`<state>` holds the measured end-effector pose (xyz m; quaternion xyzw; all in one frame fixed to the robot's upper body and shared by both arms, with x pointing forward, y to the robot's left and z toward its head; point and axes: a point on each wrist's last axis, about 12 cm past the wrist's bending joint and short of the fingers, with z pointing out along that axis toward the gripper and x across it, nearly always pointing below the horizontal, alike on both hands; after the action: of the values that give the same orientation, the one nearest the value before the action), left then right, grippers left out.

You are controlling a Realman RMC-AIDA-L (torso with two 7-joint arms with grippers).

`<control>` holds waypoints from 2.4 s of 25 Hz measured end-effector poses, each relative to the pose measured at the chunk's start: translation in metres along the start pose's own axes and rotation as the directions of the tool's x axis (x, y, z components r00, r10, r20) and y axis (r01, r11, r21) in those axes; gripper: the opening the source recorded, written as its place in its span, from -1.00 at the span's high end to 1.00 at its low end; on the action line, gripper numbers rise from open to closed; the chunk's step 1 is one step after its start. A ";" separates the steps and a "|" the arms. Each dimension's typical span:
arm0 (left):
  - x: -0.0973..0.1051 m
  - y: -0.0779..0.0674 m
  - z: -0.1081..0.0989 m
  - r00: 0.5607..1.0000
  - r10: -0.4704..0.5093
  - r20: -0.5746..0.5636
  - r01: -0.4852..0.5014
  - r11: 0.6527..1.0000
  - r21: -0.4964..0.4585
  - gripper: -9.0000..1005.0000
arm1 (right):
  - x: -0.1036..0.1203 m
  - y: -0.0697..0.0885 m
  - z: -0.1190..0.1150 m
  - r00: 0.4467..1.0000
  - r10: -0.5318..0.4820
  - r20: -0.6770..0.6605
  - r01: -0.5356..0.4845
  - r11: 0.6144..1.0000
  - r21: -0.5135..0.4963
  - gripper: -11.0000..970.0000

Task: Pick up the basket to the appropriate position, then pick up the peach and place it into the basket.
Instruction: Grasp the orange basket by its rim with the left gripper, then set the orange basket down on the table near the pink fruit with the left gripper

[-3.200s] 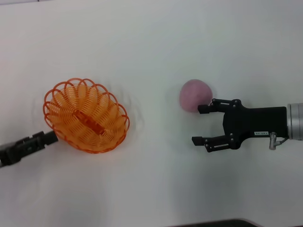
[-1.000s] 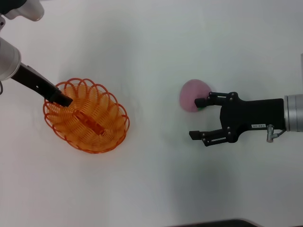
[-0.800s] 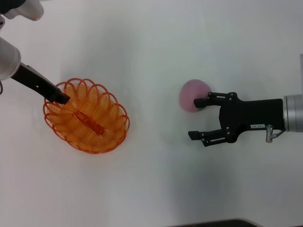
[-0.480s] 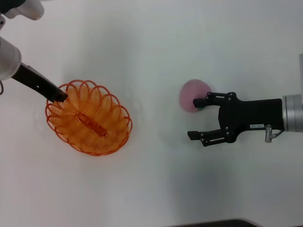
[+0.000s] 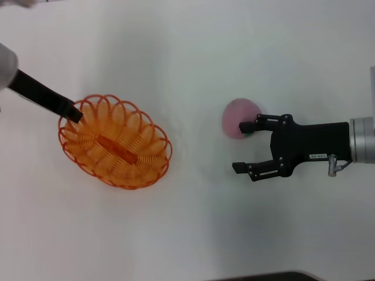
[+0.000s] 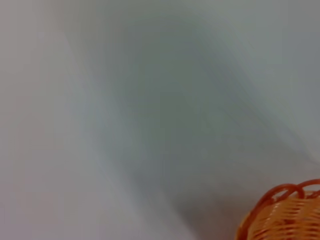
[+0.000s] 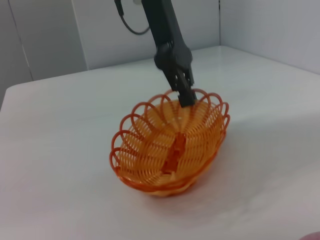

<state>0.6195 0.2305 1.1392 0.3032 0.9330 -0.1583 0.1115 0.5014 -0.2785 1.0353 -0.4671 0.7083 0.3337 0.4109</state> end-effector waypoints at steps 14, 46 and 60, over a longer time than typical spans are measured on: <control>0.036 0.026 -0.013 0.877 -0.477 0.054 0.451 0.858 0.246 0.80 | 0.002 0.002 -0.002 1.000 0.010 0.005 -0.010 1.000 0.006 -0.91; 0.089 0.010 0.014 0.730 -0.680 0.069 0.561 0.654 0.506 0.82 | 0.002 0.003 0.000 1.000 0.012 0.008 -0.012 1.000 0.002 -0.91; 0.098 0.002 0.037 0.666 -0.740 0.099 0.600 0.609 0.519 0.81 | 0.002 0.003 0.000 1.000 0.014 0.008 -0.014 1.000 0.003 -0.91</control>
<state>0.5473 0.2708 1.0751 -0.0845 0.8862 -0.4413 0.1128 0.4980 -0.2782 1.0333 -0.4601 0.7105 0.3373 0.4119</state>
